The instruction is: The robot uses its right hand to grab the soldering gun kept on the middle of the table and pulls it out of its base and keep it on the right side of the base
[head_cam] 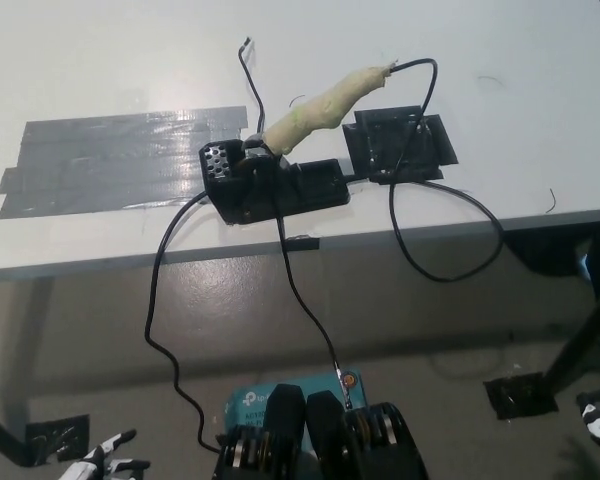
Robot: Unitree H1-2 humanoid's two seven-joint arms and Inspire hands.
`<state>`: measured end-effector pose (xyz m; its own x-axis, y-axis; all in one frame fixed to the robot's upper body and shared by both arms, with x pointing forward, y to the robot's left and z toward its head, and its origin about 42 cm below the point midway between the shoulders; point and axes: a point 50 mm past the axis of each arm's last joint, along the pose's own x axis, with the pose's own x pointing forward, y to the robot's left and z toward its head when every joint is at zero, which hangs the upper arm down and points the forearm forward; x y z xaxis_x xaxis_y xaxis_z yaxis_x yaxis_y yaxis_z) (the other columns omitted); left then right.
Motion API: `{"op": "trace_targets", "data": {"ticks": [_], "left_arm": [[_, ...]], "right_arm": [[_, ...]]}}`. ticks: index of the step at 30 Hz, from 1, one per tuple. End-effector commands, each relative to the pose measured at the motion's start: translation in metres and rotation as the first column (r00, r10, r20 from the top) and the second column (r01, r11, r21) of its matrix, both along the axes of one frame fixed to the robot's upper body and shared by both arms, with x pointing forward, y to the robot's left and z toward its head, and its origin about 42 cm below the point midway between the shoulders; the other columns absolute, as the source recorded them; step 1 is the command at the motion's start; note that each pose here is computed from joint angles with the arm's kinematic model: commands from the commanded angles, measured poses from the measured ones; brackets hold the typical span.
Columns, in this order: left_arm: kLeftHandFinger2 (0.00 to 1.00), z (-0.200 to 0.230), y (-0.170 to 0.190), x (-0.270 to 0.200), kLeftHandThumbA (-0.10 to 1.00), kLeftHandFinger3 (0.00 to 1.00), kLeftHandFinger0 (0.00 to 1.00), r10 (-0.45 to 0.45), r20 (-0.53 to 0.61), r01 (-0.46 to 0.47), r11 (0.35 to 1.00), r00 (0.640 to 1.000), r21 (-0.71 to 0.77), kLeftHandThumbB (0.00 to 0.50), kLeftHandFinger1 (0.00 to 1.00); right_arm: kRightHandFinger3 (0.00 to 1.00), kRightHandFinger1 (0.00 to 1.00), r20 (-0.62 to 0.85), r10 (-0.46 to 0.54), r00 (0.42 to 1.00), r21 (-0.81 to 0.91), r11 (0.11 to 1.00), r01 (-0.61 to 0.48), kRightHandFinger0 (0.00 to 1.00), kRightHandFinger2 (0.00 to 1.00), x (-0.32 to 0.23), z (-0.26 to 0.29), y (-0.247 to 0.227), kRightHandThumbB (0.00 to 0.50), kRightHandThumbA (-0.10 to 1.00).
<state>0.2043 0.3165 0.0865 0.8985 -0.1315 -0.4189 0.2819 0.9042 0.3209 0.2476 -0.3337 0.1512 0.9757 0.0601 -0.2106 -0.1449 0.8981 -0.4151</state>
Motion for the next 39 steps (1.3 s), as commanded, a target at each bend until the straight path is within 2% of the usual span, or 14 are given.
{"op": "trace_targets", "data": {"ticks": [1, 2, 4, 7, 8, 9, 11, 13, 16, 22, 29, 32, 35, 39], "left_arm": [[0.77, 0.007, 0.002, 0.002, 0.45, 0.97, 0.52, -0.023, 0.016, 0.023, 1.0, 1.0, 0.017, 0.184, 0.66], [0.77, 0.009, 0.005, 0.002, 0.46, 0.98, 0.52, -0.017, 0.021, 0.017, 1.0, 1.0, 0.024, 0.18, 0.65], [0.78, 0.01, 0.005, 0.002, 0.45, 0.98, 0.53, -0.006, 0.012, 0.006, 1.0, 1.0, 0.02, 0.186, 0.66], [0.77, 0.009, 0.006, 0.0, 0.44, 0.97, 0.52, -0.007, 0.01, 0.007, 1.0, 1.0, 0.018, 0.183, 0.66], [0.76, 0.009, 0.007, -0.002, 0.45, 0.96, 0.51, -0.01, 0.006, 0.01, 1.0, 1.0, 0.019, 0.185, 0.64], [0.76, 0.009, 0.007, -0.002, 0.45, 0.96, 0.51, -0.007, 0.002, 0.007, 1.0, 1.0, 0.023, 0.196, 0.65], [0.78, 0.009, 0.008, -0.002, 0.47, 0.99, 0.52, -0.01, -0.006, 0.01, 0.999, 1.0, 0.033, 0.194, 0.66], [0.78, 0.011, 0.008, -0.002, 0.45, 0.98, 0.52, -0.01, -0.001, 0.01, 0.999, 1.0, 0.034, 0.192, 0.67], [0.78, 0.011, 0.01, -0.001, 0.46, 0.98, 0.52, -0.018, -0.004, 0.018, 0.999, 1.0, 0.041, 0.197, 0.66], [0.79, 0.012, 0.01, -0.002, 0.45, 0.97, 0.54, -0.024, -0.002, 0.024, 0.999, 1.0, 0.042, 0.19, 0.68], [0.78, 0.011, 0.01, -0.004, 0.46, 0.96, 0.54, -0.027, -0.013, 0.027, 0.999, 1.0, 0.044, 0.186, 0.68], [0.82, 0.012, 0.01, -0.001, 0.45, 1.0, 0.57, -0.03, -0.016, 0.031, 0.998, 0.999, 0.058, 0.166, 0.7], [0.8, 0.014, 0.009, 0.002, 0.47, 1.0, 0.54, -0.041, -0.016, 0.042, 0.997, 0.999, 0.06, 0.191, 0.68], [0.77, 0.017, 0.007, 0.005, 0.43, 0.96, 0.53, -0.054, 0.005, 0.054, 0.997, 0.999, 0.051, 0.145, 0.66]], "right_arm": [[1.0, 0.99, 0.242, 0.08, 0.967, -0.153, 0.987, -0.043, 0.87, 1.0, 0.014, 0.061, 0.004, 0.194, 0.44], [1.0, 1.0, 0.315, 0.112, 0.942, -0.184, 0.981, -0.055, 0.96, 1.0, 0.029, 0.085, 0.012, 0.223, 0.42], [1.0, 1.0, 0.402, 0.146, 0.904, -0.247, 0.968, -0.047, 1.0, 1.0, 0.044, 0.12, 0.022, 0.252, 0.43], [1.0, 1.0, 0.487, 0.186, 0.854, -0.295, 0.955, -0.04, 1.0, 1.0, 0.059, 0.151, 0.035, 0.251, 0.38], [1.0, 1.0, 0.508, 0.201, 0.837, -0.318, 0.947, -0.035, 1.0, 1.0, 0.065, 0.164, 0.042, 0.248, 0.42], [1.0, 1.0, 0.578, 0.238, 0.78, -0.349, 0.937, -0.026, 1.0, 1.0, 0.08, 0.192, 0.058, 0.225, 0.38], [1.0, 1.0, 0.611, 0.262, 0.747, -0.379, 0.925, -0.014, 1.0, 1.0, 0.089, 0.21, 0.069, 0.222, 0.36], [1.0, 1.0, 0.672, 0.326, 0.665, -0.434, 0.901, -0.002, 1.0, 1.0, 0.104, 0.245, 0.096, 0.225, 0.35], [1.0, 1.0, 0.67, 0.446, 0.593, -0.552, 0.834, -0.005, 1.0, 1.0, 0.112, 0.28, 0.134, 0.216, 0.48], [1.0, 1.0, 0.6, 0.667, 0.441, -0.749, 0.662, 0.019, 1.0, 1.0, 0.139, 0.301, 0.198, 0.263, 0.34], [1.0, 1.0, 0.458, 0.77, 0.445, -0.855, 0.519, -0.018, 1.0, 1.0, 0.198, 0.301, 0.23, 0.239, 0.39], [1.0, 1.0, 0.345, 0.776, 0.528, -0.907, 0.42, -0.025, 1.0, 1.0, 0.22, 0.304, 0.239, 0.216, 0.47], [1.0, 1.0, 0.222, 0.778, 0.587, -0.956, 0.291, -0.025, 1.0, 1.0, 0.242, 0.302, 0.247, 0.262, 0.46], [1.0, 1.0, 0.121, 0.759, 0.64, -0.986, 0.168, -0.013, 1.0, 1.0, 0.261, 0.298, 0.253, 0.281, 0.52]]}}
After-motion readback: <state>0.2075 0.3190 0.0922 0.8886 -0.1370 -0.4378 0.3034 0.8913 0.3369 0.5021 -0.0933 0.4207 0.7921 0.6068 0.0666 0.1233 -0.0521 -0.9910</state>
